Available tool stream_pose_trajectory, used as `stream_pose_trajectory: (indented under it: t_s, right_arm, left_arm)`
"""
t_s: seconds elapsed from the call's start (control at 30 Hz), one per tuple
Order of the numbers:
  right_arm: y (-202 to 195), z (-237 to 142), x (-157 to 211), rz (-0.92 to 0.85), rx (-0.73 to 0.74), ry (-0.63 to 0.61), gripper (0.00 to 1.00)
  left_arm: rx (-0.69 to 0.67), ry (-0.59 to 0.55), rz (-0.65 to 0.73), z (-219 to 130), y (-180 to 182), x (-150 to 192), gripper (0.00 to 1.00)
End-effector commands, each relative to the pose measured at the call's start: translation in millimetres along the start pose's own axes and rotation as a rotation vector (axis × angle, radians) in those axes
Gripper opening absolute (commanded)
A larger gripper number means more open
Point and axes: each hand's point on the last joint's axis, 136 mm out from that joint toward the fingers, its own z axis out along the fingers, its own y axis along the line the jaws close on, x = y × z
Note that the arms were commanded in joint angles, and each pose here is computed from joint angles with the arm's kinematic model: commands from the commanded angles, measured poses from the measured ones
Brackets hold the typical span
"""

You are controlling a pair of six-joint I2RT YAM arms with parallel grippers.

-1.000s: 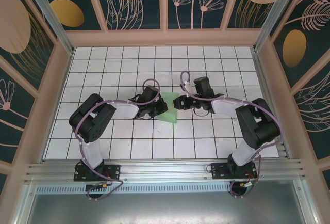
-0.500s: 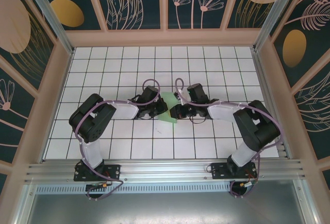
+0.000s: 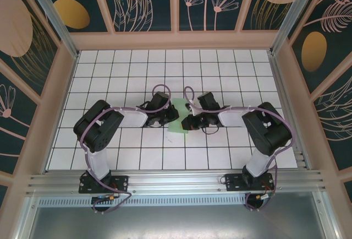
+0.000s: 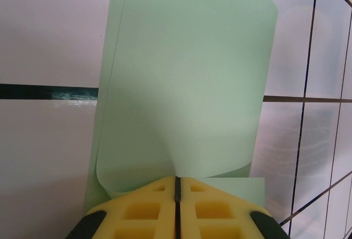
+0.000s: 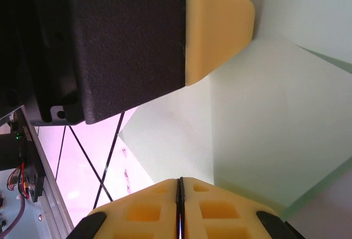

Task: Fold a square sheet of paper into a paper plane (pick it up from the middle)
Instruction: Fold the triangle a second time at the center of the table.

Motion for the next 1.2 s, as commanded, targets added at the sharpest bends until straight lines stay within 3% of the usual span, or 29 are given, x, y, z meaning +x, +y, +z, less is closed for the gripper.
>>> stream_pose_trajectory:
  t_s: [0.0, 0.57, 0.87, 1.17]
  right_arm:
    - [-4, 4, 10, 0.008, -0.002, 0.035, 0.13]
    - [-32, 14, 25, 0.041, 0.069, 0.069, 0.13]
    - [8, -14, 3, -0.03, 0.035, 0.014, 0.13]
    - [-15, 0, 29, 0.019, 0.078, 0.086, 0.13]
  left_arm:
    - [-0.04, 0.035, 0.013, 5, 15, 13, 0.11]
    - [-0.065, 0.031, 0.009, 5, 25, 16, 0.1]
    - [-0.058, 0.033, 0.007, 4, 24, 16, 0.1]
    - [-0.058, 0.032, 0.008, 5, 24, 16, 0.1]
